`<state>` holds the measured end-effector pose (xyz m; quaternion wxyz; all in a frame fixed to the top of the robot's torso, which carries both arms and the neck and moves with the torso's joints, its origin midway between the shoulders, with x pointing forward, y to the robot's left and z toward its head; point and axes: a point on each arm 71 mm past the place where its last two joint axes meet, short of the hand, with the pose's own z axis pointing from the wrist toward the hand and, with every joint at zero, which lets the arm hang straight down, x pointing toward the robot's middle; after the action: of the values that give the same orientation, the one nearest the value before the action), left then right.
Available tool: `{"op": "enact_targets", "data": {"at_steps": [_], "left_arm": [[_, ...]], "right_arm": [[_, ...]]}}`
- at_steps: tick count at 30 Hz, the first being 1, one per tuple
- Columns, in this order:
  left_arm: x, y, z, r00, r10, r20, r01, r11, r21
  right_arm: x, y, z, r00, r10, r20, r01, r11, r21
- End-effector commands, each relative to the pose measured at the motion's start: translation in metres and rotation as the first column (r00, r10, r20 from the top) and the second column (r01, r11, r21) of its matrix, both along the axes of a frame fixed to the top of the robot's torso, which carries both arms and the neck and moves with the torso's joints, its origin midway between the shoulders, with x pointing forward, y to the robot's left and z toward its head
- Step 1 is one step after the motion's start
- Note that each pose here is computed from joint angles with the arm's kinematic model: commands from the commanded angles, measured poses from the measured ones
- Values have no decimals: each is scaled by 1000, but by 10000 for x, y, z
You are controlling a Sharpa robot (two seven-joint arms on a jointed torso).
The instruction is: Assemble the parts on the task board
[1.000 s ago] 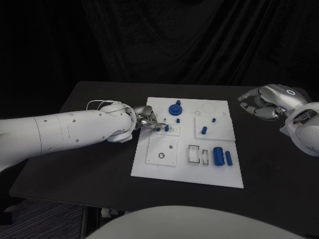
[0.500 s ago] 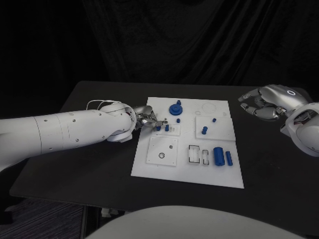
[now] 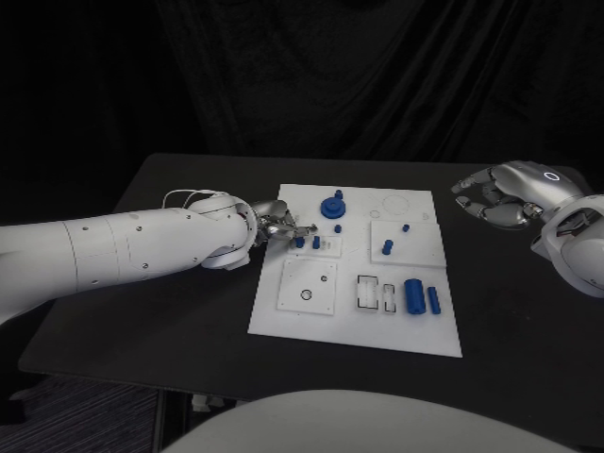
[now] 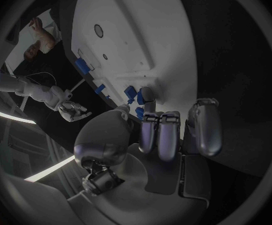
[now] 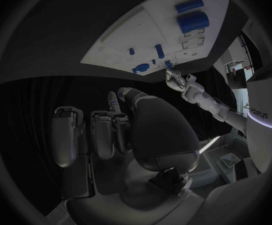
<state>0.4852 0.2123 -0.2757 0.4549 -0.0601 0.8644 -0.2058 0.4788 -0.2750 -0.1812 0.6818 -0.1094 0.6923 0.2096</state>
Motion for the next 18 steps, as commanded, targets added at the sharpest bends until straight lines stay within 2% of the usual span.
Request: {"op": "enact_targets", "data": {"at_steps": [1,18], "left_arm": [[-34,24,-62,1000,0,-24,1,1000,14],[-40,58,-42,1000,5,-2,-5,1000,-1]], "right_arm": [[0,-15,-15,1000,-19,-7,18,1000,-4],[0,-18,-18,1000,-22,-12,22,1000,-7]]}}
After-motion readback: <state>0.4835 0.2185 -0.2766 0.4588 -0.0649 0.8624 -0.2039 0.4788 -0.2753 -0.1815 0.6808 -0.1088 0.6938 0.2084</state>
